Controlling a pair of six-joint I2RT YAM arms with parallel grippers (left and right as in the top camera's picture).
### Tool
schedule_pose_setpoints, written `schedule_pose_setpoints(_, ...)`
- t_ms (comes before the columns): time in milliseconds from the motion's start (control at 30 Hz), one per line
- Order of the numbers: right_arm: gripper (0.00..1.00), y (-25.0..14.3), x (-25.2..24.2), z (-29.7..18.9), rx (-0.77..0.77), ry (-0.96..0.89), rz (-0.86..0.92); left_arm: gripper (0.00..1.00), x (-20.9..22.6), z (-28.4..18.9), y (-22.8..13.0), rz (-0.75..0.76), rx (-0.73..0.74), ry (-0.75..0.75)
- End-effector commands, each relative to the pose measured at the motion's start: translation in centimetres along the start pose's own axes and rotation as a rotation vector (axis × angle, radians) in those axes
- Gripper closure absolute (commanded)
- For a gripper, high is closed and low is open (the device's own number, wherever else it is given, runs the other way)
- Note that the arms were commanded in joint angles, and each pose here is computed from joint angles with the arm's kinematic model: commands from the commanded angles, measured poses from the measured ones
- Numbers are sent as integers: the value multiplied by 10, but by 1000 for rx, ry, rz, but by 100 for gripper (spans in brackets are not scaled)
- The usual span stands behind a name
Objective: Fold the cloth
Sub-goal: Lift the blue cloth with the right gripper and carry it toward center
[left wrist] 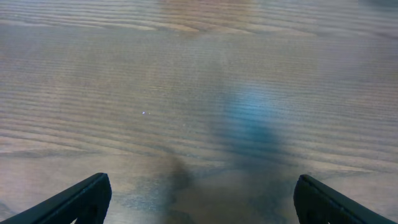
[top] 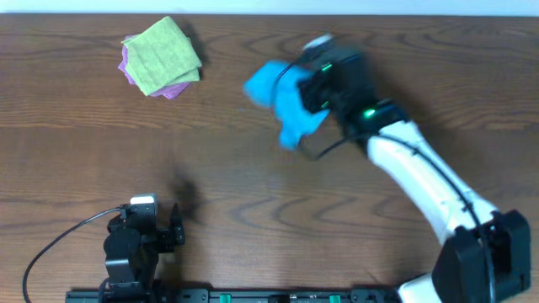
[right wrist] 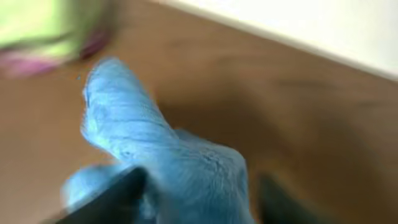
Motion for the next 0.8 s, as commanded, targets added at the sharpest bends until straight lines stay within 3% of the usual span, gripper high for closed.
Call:
schedule_pose_setpoints(0, 1, -15, -41, 11, 34, -134, 53, 5, 0, 1, -2, 9, 4, 3)
schedule_pose_setpoints(267, 1, -16, -49, -4, 56, -144, 67, 5, 0, 1, -2, 9, 4, 3)
schedule_pose_setpoints(400, 1, -35, -24, -1, 149, 28, 86, 5, -1, 1, -2, -19, 6, -7)
schedule_pose_setpoints(600, 1, -61, -5, 36, 233, 93, 17, 5, -16, -1, 14, -173, -57, -129)
schedule_pose_setpoints(767, 1, -80, 3, 71, 296, 116, -4, 5, -25, -8, 27, -229, -7, -177)
Point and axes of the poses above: each gripper's point midway between its finger pads, its own z axis out along the fingers, its own x axis along the line the jaws close on, y = z × x, the point moved 6 cm from there along -z, back along the fingers, and after that the axes turned 14 degrees about -z, right-handed, at the moved point
